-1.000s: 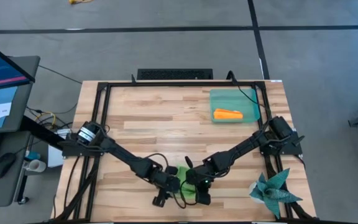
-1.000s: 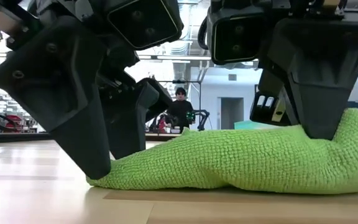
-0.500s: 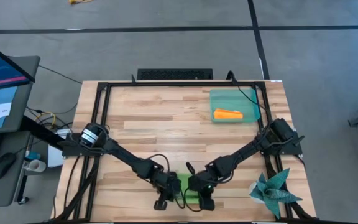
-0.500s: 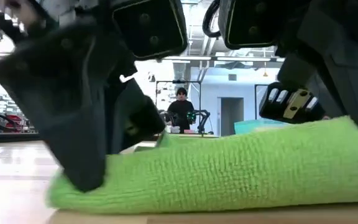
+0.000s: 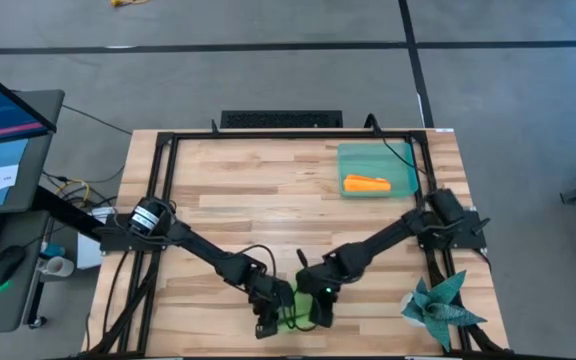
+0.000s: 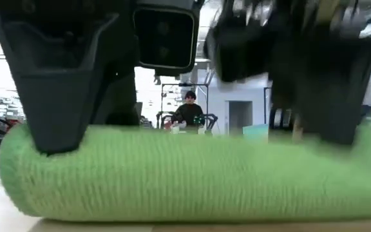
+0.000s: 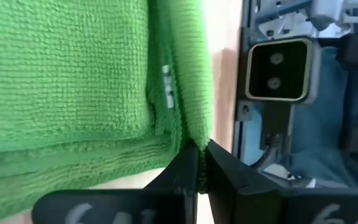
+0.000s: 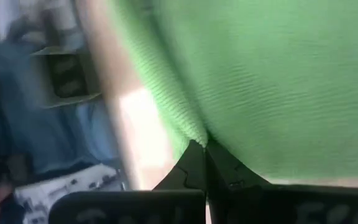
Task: Roll microfiber towels into tight, uniform cylinder then place into a basket
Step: Roll the green towel
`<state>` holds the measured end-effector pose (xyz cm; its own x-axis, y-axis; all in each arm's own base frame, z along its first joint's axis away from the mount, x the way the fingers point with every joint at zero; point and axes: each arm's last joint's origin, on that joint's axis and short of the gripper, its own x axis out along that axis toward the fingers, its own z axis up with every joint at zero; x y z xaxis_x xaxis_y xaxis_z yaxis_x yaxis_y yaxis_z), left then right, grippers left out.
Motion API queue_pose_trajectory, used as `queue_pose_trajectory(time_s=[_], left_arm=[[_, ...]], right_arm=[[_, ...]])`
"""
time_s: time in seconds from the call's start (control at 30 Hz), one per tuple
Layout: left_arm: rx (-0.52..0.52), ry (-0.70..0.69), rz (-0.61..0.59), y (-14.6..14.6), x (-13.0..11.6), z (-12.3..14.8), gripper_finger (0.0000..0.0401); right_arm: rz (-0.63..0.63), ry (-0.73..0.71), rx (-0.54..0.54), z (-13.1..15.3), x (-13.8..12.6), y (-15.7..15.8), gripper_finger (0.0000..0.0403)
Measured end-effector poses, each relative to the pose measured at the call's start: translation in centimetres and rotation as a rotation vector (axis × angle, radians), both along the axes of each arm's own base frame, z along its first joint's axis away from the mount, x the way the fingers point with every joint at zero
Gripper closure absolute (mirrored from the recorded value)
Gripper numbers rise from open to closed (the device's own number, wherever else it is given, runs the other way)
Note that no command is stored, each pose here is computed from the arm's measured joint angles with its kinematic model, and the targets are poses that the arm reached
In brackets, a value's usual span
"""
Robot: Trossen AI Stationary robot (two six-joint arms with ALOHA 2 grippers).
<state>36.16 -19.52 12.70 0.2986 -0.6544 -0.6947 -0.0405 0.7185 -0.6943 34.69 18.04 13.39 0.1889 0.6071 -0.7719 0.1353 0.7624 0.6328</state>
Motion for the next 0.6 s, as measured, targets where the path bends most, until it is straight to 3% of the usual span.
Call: queue_pose_trajectory(time_s=[0.2, 0.6], left_arm=[[0.021, 0.001, -0.014, 0.0, -0.2, -0.1, 0.0395], [0.149, -0.011, -0.018, 0.4, -0.6, -0.5, 0.036]], right_arm=[[-0.044, 0.053, -0.009, -1.9, 0.7, -0.8, 0.0386], [-0.08, 0.055, -0.038, -1.7, 0.6, -0.9, 0.0387]])
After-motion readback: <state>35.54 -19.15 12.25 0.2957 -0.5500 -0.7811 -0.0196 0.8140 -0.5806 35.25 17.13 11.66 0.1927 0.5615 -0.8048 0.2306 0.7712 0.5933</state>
